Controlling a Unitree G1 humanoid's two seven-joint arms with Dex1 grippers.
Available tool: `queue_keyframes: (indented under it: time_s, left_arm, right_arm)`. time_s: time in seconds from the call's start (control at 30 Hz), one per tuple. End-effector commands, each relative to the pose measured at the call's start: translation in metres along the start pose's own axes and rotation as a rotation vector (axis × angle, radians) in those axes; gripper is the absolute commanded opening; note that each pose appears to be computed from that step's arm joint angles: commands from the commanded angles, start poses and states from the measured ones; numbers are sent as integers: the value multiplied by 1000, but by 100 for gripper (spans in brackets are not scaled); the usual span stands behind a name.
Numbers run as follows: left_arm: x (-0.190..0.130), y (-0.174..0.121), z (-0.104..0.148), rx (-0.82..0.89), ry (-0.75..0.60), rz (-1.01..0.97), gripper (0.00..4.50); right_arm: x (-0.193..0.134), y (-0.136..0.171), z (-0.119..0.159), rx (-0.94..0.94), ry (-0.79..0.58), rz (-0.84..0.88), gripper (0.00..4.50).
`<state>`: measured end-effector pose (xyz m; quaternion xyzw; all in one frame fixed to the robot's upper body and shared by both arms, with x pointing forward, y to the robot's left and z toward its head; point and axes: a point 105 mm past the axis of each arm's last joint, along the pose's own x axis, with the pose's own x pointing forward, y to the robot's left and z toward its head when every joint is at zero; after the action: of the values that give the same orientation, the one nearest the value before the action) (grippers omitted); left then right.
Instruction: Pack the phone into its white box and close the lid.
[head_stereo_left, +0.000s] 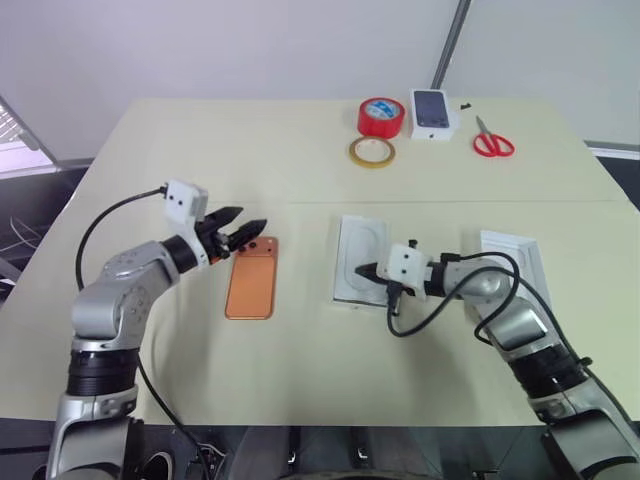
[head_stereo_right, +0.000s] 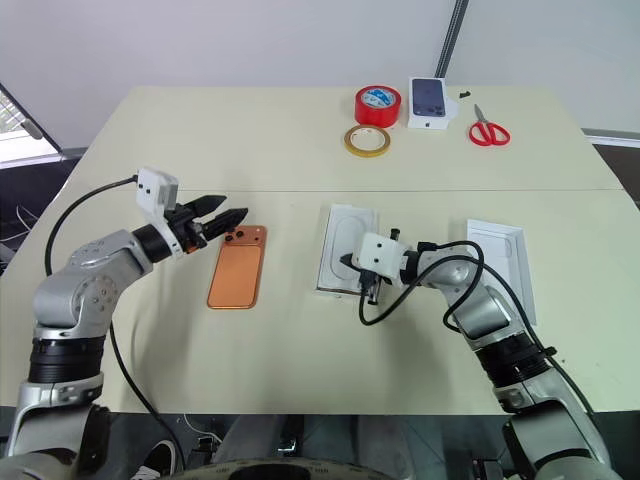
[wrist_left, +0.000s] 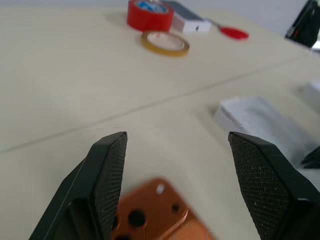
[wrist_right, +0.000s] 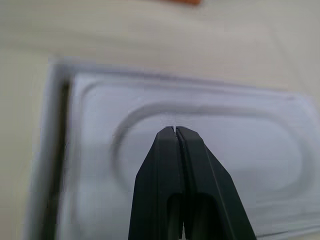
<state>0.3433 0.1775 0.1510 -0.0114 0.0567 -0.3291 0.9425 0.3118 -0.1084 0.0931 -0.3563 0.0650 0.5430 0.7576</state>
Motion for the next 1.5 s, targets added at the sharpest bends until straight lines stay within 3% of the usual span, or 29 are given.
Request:
queue_keyframes:
  time_s: [0.03, 0.3, 0.47, 0.63, 0.8, 0.93, 1.13, 1.5]
  left_arm:
    - [-2, 2, 10, 71, -31, 0, 341]
    - [-2, 8, 10, 62, -44, 33, 341]
    - [-18, 24, -13, -215, 100, 63, 341]
    - [-45, 33, -30, -353, 246, 77, 341]
    - [-57, 40, -36, -500, 301, 107, 341]
    - [-59, 26, -49, -581, 373, 63, 341]
    - [-58, 9, -71, -582, 481, 51, 341]
    - [-27, -34, -97, -712, 567, -56, 341]
  right_arm:
    - [-2, 12, 23, -7, -92, 104, 6]
    - [-3, -6, 24, -29, -94, 50, 6]
    - [-1, -47, 49, 2, -207, -143, 6]
    - [29, -47, 78, 25, -280, -149, 6]
    - [67, -35, 82, -8, -206, -99, 6]
    - [89, -7, 84, -43, -156, 55, 6]
    - [106, 7, 74, -29, -39, 193, 6]
    - [122, 3, 73, -33, -21, 161, 6]
